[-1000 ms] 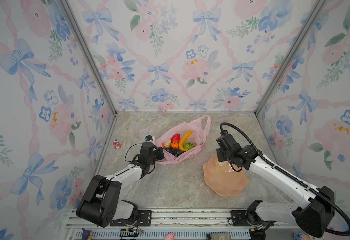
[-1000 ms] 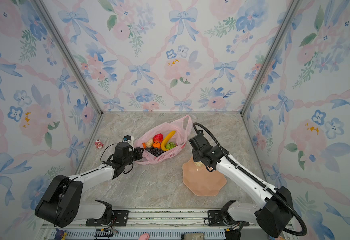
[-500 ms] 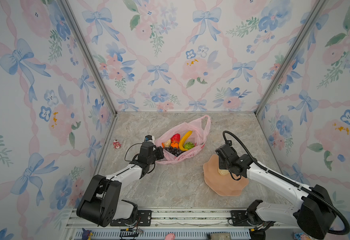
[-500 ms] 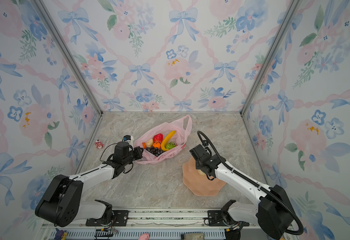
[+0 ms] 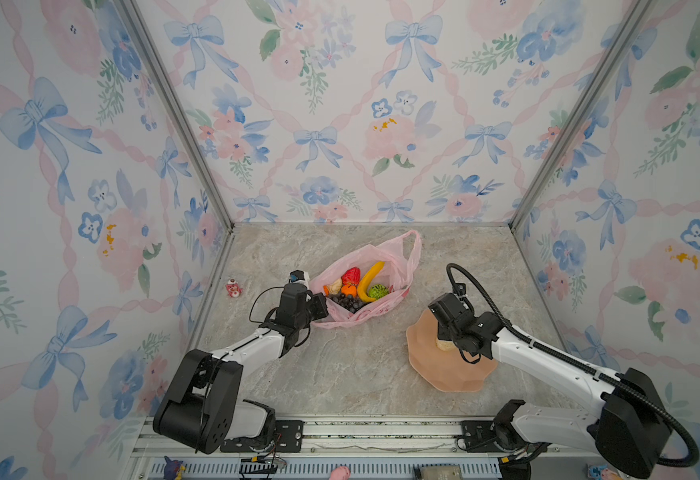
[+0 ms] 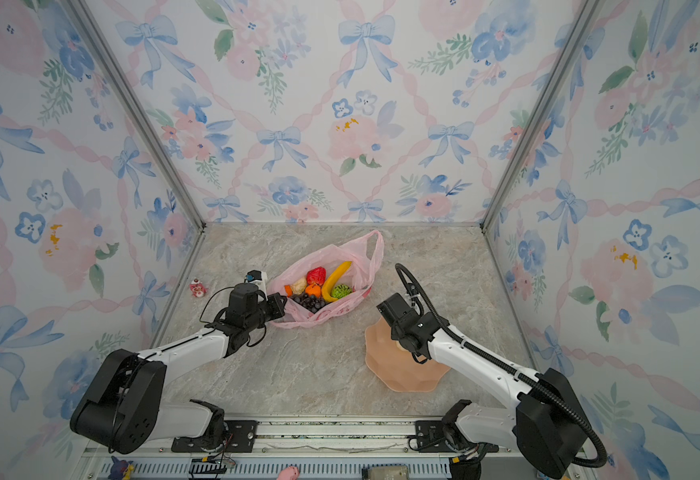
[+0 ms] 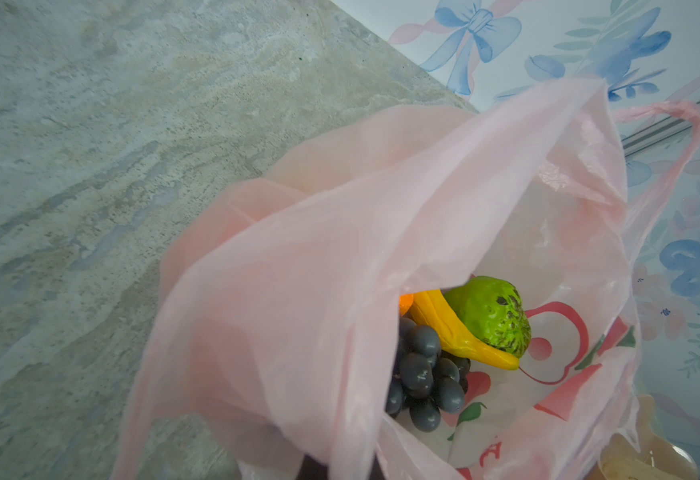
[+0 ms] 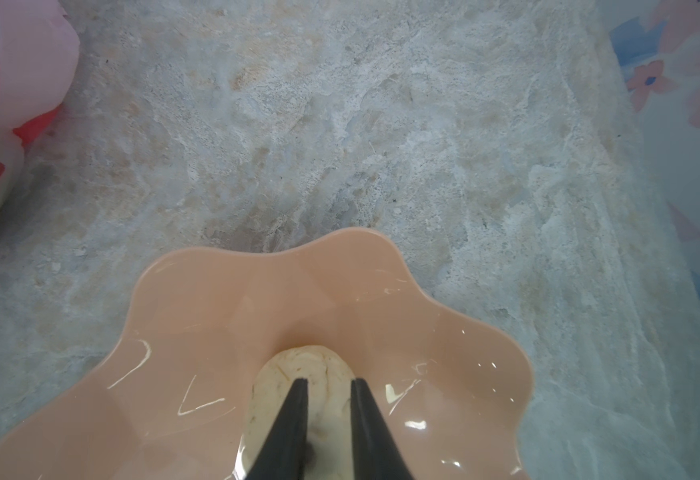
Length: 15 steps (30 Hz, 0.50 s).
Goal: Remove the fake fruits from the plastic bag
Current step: 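Carry the pale pear to the peach bowl and open the right gripper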
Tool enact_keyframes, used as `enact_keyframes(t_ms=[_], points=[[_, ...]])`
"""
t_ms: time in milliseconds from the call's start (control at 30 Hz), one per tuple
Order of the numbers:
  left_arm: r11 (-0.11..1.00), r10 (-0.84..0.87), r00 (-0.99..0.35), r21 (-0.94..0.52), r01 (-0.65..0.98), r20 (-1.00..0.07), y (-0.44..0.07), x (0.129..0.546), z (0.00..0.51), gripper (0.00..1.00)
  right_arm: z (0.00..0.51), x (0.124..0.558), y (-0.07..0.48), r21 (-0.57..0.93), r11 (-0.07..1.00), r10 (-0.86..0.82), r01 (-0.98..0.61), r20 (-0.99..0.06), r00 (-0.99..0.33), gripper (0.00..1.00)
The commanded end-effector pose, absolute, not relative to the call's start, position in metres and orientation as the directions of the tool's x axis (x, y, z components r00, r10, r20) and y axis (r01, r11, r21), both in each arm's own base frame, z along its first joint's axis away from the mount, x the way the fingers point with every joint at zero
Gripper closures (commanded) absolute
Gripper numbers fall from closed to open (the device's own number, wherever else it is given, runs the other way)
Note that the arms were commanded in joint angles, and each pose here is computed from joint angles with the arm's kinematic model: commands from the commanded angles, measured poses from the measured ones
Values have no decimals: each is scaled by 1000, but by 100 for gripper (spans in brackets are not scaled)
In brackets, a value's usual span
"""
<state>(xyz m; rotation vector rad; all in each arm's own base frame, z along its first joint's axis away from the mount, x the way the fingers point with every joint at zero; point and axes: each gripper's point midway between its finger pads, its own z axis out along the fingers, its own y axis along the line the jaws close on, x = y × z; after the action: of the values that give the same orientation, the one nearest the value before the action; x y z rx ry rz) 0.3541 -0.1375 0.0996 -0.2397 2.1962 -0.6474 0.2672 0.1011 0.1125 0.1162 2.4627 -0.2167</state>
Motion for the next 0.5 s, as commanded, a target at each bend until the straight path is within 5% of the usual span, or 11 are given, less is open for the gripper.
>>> enact_keyframes(t_ms=[0,467], points=[[844,-386,-642,-534,44,-662,-136,356,100,100,117,270,103,-135,980,25,144,-639,-769,74],[843,-387,-645,-537,43,-659,-136,356,98,100,132,276,107,-134,983,9,129,-657,-754,54]])
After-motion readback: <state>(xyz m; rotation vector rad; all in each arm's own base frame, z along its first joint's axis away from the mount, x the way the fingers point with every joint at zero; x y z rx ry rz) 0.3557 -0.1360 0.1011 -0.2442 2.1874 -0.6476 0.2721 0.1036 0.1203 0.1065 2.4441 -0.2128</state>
